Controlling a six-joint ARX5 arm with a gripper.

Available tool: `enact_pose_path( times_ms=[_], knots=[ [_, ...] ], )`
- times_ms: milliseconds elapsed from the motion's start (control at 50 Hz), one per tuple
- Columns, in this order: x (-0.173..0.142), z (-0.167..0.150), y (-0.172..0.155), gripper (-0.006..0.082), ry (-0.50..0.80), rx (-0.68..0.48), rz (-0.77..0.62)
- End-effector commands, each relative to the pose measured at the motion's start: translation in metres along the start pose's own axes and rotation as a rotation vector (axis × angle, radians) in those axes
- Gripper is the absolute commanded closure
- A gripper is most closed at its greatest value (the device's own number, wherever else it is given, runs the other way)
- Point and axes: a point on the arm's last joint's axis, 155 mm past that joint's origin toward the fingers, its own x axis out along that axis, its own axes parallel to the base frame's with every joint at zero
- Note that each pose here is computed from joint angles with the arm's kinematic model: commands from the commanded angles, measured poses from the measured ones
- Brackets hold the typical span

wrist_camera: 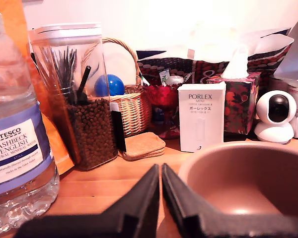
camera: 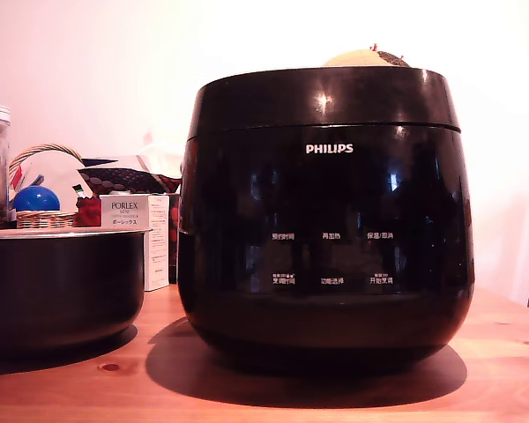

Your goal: Open the rice cooker by pressing the large metal button on the top of its lid with medium force

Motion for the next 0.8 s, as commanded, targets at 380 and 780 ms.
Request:
enact_pose_path(
  times_ms=[380, 780],
  knots=[
    [-0.017, 0.048, -0.058, 0.0786, -0.094, -0.377, -0.365],
    [-0.072, 0.084, -0.146, 0.0786, 0.092, -0.473, -0.906]
  ],
)
